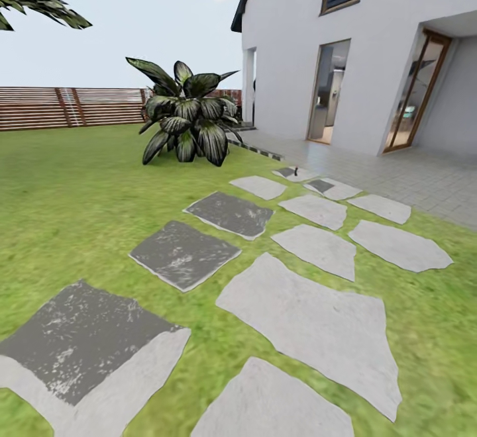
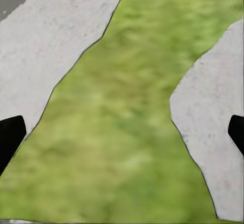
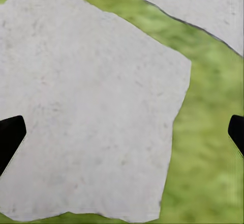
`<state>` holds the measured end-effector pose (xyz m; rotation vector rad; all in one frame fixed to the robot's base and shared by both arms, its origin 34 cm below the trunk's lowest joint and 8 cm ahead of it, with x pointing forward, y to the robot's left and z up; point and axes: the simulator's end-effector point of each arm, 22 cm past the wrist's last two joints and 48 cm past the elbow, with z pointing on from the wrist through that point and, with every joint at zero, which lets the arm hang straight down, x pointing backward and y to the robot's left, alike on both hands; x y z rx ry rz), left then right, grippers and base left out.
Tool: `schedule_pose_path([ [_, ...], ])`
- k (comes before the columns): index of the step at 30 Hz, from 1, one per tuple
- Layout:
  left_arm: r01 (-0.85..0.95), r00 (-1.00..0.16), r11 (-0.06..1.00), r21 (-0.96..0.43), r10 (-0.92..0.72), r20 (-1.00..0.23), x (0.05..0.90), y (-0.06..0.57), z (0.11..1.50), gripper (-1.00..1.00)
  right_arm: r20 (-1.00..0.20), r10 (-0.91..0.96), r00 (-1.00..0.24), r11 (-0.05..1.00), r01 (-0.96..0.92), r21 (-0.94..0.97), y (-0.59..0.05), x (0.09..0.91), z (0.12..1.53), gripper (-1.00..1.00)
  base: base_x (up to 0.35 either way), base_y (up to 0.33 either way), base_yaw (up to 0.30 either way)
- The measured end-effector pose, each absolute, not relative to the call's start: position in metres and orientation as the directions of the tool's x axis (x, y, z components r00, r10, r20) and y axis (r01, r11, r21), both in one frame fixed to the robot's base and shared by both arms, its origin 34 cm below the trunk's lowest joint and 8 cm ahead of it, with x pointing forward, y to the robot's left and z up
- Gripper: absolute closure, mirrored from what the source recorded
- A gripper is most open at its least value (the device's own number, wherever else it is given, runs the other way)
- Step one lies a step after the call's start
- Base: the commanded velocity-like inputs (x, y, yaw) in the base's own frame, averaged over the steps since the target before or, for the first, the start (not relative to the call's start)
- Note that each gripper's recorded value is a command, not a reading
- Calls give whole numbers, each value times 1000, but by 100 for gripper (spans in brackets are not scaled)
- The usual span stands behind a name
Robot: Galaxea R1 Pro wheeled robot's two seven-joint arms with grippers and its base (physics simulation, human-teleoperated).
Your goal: Pick up the pesticide atomizer in the garden and spray insectifuge to fully cover both potted plants in the garden.
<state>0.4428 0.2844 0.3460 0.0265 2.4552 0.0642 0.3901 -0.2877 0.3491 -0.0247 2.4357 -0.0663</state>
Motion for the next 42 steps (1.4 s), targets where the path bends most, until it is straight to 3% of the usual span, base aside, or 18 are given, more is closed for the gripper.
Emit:
schedule_pose_path([
  [22,1,-774,999,53,35,-632,443,285,346,-100,-649,-29,-760,999,6,-53,-288,391,350,-100,338,0,-5],
  [42,2,-774,999,53,35,-632,443,284,346,-100,-645,-29,-764,999,6,-53,-288,389,348,-100,338,0,-263],
])
